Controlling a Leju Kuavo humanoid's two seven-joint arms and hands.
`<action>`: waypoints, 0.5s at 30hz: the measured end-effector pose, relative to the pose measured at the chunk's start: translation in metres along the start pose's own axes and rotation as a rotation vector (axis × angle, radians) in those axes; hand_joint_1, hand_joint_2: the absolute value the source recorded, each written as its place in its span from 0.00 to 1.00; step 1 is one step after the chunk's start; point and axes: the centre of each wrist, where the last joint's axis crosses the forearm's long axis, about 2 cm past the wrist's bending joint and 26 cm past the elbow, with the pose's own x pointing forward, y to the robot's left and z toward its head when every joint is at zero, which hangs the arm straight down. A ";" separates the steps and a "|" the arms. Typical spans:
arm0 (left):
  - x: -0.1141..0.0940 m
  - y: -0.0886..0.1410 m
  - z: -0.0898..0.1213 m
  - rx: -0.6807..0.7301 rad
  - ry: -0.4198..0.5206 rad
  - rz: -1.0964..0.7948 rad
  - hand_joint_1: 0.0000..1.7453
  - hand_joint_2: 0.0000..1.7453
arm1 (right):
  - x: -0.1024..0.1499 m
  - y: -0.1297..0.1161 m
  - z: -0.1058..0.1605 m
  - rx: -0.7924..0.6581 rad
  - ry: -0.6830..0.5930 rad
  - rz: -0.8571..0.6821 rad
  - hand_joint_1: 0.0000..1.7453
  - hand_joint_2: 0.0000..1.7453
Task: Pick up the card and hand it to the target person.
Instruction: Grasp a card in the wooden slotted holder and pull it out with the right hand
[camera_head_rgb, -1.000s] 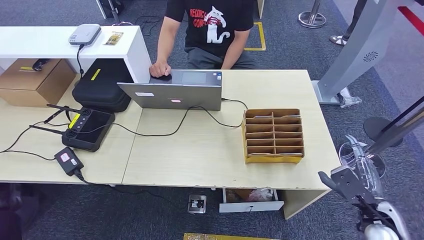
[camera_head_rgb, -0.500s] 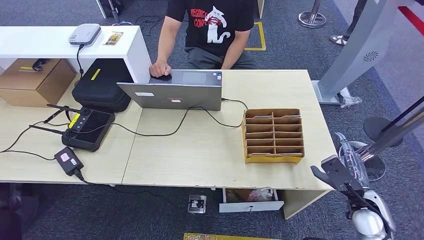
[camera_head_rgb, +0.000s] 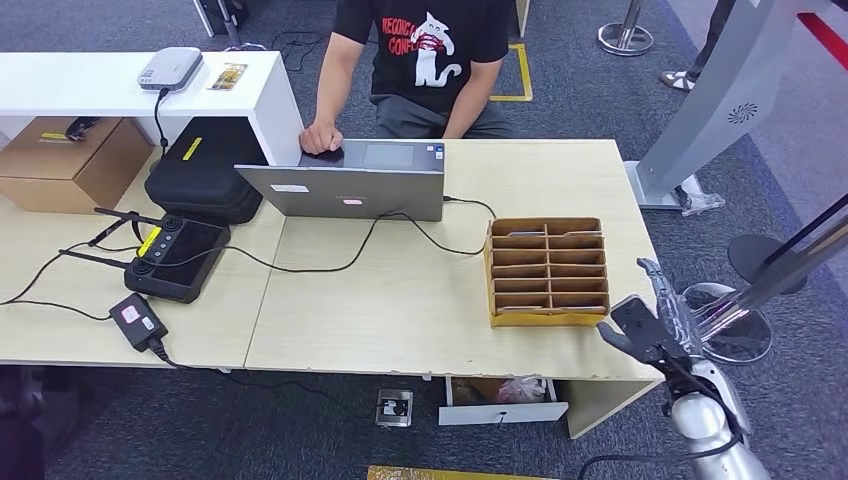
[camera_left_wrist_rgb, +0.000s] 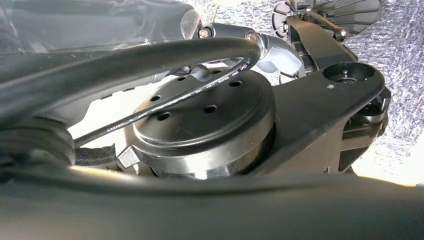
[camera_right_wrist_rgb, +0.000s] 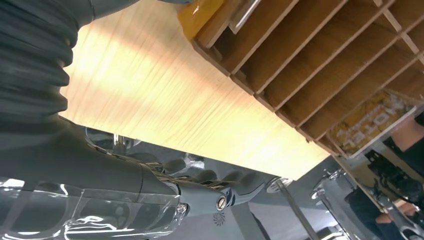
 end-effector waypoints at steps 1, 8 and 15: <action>0.000 0.000 0.000 0.000 0.000 0.000 0.00 0.00 | 0.000 0.002 -0.001 0.005 0.004 0.009 0.00 1.00; 0.000 0.000 0.000 0.001 0.004 0.003 0.00 0.00 | 0.003 0.011 -0.003 0.035 0.016 0.031 0.00 1.00; 0.000 0.000 0.000 0.002 0.004 0.007 0.00 0.00 | 0.004 0.014 -0.008 0.050 0.019 0.029 0.00 1.00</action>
